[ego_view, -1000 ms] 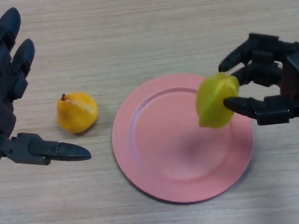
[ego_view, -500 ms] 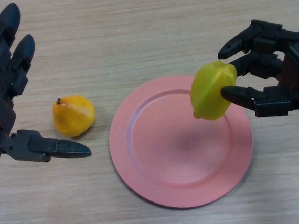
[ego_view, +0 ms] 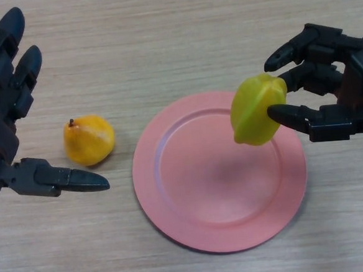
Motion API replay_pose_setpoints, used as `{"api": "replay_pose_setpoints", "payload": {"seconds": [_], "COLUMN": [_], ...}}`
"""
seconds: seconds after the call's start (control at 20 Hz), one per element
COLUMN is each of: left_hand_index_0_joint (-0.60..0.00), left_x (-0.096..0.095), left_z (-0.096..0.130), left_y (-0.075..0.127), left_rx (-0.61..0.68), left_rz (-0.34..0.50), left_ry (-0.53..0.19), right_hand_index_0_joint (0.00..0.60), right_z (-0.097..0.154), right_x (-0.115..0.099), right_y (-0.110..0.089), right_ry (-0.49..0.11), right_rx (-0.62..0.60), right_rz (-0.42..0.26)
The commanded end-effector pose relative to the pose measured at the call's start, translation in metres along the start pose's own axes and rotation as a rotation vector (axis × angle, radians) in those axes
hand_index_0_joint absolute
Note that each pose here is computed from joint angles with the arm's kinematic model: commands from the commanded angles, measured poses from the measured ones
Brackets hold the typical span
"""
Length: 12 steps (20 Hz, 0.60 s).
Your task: Pick up the yellow starfruit and place it on the plate
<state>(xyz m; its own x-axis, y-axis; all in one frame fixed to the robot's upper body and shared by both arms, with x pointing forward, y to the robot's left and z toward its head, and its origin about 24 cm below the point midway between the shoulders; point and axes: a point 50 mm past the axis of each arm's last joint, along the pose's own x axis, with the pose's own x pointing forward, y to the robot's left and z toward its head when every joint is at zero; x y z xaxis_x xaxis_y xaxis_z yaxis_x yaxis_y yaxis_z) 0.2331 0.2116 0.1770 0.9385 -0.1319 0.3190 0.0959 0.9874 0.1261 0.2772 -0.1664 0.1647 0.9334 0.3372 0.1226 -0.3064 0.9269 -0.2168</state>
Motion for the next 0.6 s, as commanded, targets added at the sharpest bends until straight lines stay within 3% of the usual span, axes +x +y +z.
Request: {"api": "replay_pose_setpoints", "payload": {"seconds": [0.05, 0.6], "left_hand_index_0_joint": [0.000, 0.000], "left_x": [-0.0033, -0.0037], "left_z": [0.0329, 0.0352], "left_y": [0.0145, 0.0154], "left_rx": [0.103, 0.106], "left_rz": [0.050, 0.052], "left_ry": [-0.190, -0.186], "right_hand_index_0_joint": [0.600, 0.600], "right_z": [0.0374, 0.0395], "right_x": [-0.0053, -0.0030], "right_y": [-0.0092, -0.0087], "right_ry": [-0.199, -0.199], "right_rx": [-0.043, -0.017], "right_rz": [-0.027, -0.025]}}
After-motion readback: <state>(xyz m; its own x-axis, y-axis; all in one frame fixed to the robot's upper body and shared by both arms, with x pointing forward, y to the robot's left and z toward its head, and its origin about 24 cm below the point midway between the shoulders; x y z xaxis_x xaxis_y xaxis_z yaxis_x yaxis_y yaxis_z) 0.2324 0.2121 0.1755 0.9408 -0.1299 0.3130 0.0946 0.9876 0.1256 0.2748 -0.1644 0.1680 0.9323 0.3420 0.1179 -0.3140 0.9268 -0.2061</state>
